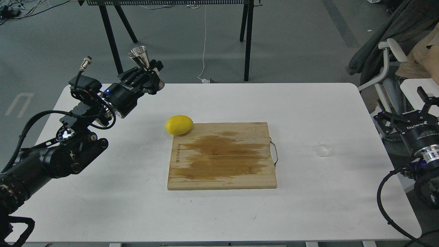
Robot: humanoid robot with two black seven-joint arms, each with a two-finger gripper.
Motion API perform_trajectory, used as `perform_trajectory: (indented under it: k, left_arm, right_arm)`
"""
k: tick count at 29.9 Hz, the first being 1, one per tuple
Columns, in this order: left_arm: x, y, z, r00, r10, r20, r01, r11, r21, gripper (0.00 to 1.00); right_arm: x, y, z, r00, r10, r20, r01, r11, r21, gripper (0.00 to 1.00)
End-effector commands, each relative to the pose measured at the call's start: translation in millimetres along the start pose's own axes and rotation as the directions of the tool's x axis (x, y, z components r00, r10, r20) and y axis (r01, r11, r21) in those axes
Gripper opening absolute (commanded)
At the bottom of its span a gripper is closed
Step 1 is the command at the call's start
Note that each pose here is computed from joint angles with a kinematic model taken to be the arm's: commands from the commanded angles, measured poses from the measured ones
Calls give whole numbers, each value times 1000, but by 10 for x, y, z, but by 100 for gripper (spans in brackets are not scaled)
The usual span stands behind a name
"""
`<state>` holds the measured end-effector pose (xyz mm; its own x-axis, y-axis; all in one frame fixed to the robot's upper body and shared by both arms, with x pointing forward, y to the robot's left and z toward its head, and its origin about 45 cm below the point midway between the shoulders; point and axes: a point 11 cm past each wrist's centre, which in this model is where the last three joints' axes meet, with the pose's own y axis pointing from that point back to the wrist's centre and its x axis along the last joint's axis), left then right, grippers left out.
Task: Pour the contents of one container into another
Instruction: 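Lift the jigger with the left hand and carry it onto the cutting board, then lower the jigger upright onto the cutting board with the left hand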
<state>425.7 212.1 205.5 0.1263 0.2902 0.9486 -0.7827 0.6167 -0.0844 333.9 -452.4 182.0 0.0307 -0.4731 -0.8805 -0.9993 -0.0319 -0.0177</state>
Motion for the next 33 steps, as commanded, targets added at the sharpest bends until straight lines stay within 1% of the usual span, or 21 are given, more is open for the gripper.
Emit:
perform_trajectory:
  k: [1, 5, 6, 12, 15, 19, 21, 33]
  left_arm:
    - [-337, -228, 535, 997, -35, -69, 27, 993, -114, 9]
    - [-691, -266, 890, 988, -93, -123, 71, 982, -174, 9]
    - [-833, -254, 1010, 982, -115, -147, 86, 978, -188, 9]
    - [-1280, -181, 1406, 952, -162, -260, 109, 972, -206, 9]
    - [-1419, -97, 1297, 950, -186, -249, 147, 975, -169, 9]
    - [-1583, 41, 1050, 960, -214, -183, 197, 975, -105, 9]
    - [-1625, 83, 989, 960, -226, -167, 213, 973, -89, 9]
    - [-1624, 111, 945, 966, -202, -159, 193, 979, -69, 9]
  right_arm:
    - [5, 3, -7, 1000, 2, -2, -2, 1000, 0, 99]
    - [16, 11, -9, 1000, 5, -4, -5, 1000, -1, 99]
    - [20, 12, -10, 1000, 7, -4, -7, 1000, 0, 99]
    - [42, 21, -25, 1000, 14, -6, -14, 1000, 2, 99]
    - [47, 23, -26, 1000, 16, -7, -16, 1000, 3, 99]
    - [41, 21, -29, 1000, 14, -6, -14, 1000, 4, 99]
    - [46, 22, -31, 1000, 15, -6, -15, 1000, 4, 99]
    - [53, 27, -19, 1000, 17, -5, -17, 1000, 2, 99]
